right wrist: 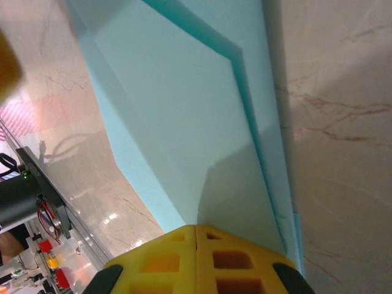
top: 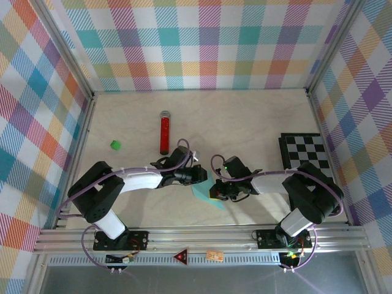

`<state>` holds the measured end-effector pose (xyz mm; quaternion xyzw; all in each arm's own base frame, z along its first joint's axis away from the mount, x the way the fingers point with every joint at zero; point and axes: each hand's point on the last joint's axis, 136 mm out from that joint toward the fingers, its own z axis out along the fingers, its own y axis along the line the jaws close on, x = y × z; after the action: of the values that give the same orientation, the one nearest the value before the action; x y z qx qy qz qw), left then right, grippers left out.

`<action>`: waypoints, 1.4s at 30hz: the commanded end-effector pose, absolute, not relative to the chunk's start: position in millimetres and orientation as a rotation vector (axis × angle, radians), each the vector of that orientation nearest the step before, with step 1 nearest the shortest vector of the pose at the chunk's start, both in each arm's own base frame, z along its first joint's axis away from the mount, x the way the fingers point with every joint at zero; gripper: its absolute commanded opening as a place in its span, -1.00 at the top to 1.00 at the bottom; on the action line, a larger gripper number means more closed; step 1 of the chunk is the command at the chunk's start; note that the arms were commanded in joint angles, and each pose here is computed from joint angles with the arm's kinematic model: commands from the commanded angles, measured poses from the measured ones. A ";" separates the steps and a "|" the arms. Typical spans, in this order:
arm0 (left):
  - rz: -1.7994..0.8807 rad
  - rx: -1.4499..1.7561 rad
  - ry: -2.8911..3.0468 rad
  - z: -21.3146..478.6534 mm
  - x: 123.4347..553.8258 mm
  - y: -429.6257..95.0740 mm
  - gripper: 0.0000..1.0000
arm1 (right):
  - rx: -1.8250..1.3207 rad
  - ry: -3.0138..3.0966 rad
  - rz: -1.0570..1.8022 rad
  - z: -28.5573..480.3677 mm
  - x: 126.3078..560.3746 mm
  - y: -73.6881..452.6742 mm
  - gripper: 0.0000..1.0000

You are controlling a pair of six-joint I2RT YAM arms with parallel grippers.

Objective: Fold a paper plane with a square sheet of paper (pick it up from the middle)

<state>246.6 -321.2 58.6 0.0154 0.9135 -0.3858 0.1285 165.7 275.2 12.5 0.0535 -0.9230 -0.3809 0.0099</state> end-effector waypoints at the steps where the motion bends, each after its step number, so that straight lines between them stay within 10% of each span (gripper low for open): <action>1: -1.101 0.003 2.705 37.4 240.7 -315.5 0.74 | 0.047 -2.870 -0.948 -21.7 145.0 247.6 0.98; 19: -0.913 -0.169 2.756 2.7 277.7 -253.7 0.84 | 0.033 -2.859 -0.908 -27.8 137.3 240.4 1.00; 33: -1.020 -0.064 2.583 77.8 282.5 -271.5 0.82 | 0.006 -2.877 -0.917 -25.3 142.3 241.8 1.00; 42: -1.060 0.012 2.722 34.0 255.7 -305.3 0.85 | 0.032 -2.865 -1.005 -12.0 151.9 256.3 0.99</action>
<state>256.7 -299.5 42.5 0.0032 0.9260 -0.3562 0.1249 166.8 276.9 13.0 0.0415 -0.9212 -0.3865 0.0146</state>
